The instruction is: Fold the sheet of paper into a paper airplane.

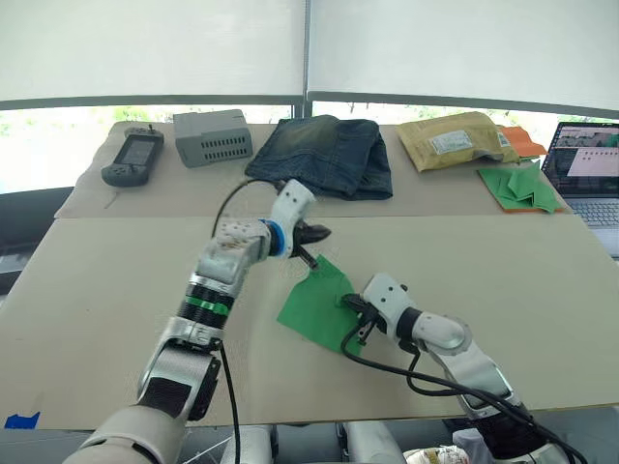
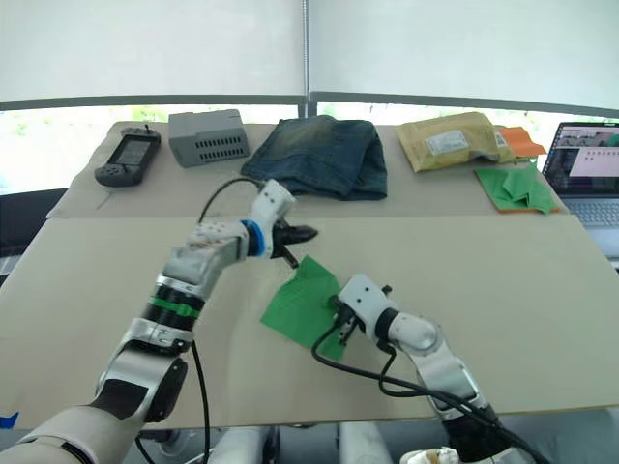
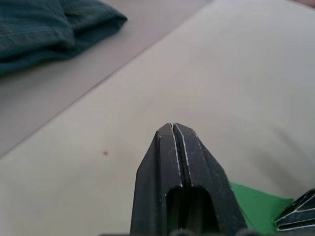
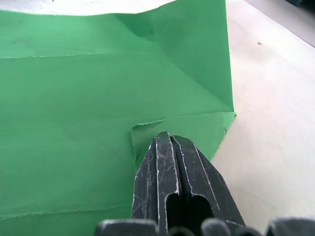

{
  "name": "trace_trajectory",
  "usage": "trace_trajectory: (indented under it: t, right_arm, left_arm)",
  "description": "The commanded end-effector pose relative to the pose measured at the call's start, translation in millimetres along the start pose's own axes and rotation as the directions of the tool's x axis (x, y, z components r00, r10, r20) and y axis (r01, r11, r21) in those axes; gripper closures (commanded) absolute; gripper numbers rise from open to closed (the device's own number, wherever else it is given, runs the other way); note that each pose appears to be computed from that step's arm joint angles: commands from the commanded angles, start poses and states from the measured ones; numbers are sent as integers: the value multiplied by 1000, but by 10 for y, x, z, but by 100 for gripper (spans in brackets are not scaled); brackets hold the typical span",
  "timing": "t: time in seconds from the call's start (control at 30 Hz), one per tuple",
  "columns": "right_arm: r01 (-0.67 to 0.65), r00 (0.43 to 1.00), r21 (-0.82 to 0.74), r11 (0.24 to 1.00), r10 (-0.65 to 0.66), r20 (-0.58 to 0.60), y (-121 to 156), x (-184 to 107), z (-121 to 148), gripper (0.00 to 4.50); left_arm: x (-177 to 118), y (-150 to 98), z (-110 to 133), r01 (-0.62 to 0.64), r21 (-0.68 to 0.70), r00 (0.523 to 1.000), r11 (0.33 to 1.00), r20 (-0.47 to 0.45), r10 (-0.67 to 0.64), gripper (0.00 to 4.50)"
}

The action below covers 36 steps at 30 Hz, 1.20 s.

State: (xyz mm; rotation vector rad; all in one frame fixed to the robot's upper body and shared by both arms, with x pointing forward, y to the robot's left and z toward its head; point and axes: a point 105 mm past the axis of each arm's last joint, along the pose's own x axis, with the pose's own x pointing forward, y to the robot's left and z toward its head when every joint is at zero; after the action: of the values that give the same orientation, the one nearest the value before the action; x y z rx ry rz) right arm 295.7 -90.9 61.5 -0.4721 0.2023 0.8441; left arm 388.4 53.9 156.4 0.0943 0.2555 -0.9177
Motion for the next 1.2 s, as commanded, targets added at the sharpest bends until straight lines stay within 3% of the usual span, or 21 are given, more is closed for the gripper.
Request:
trace_trajectory:
  t: [0.03,0.3,0.63,0.73,0.9,1.2]
  right_arm:
    - [-70,991,50,996,75,-106,170,51,-288,447]
    - [-109,988,39,993,112,-104,208,88,-274,450]
    - [-107,988,35,994,110,-107,208,92,-277,450]
    - [-97,989,36,995,100,-109,199,87,-281,450]
    - [-92,989,36,995,96,-111,198,78,-288,450]
    - [-92,989,27,995,94,-116,179,76,-287,450]
  left_arm:
    - [-188,31,102,-27,-45,999,999,45,29,450]
    - [-348,-97,-214,-17,-117,1000,993,-27,13,199]
    - [-240,-225,-386,2,-128,996,992,-90,-14,199]
    - [-233,-156,-383,-36,-118,997,992,-73,27,279]
    - [-252,-295,-410,63,-4,994,998,-86,-63,448]
    - [-300,-412,-557,168,141,975,976,-171,-143,448]
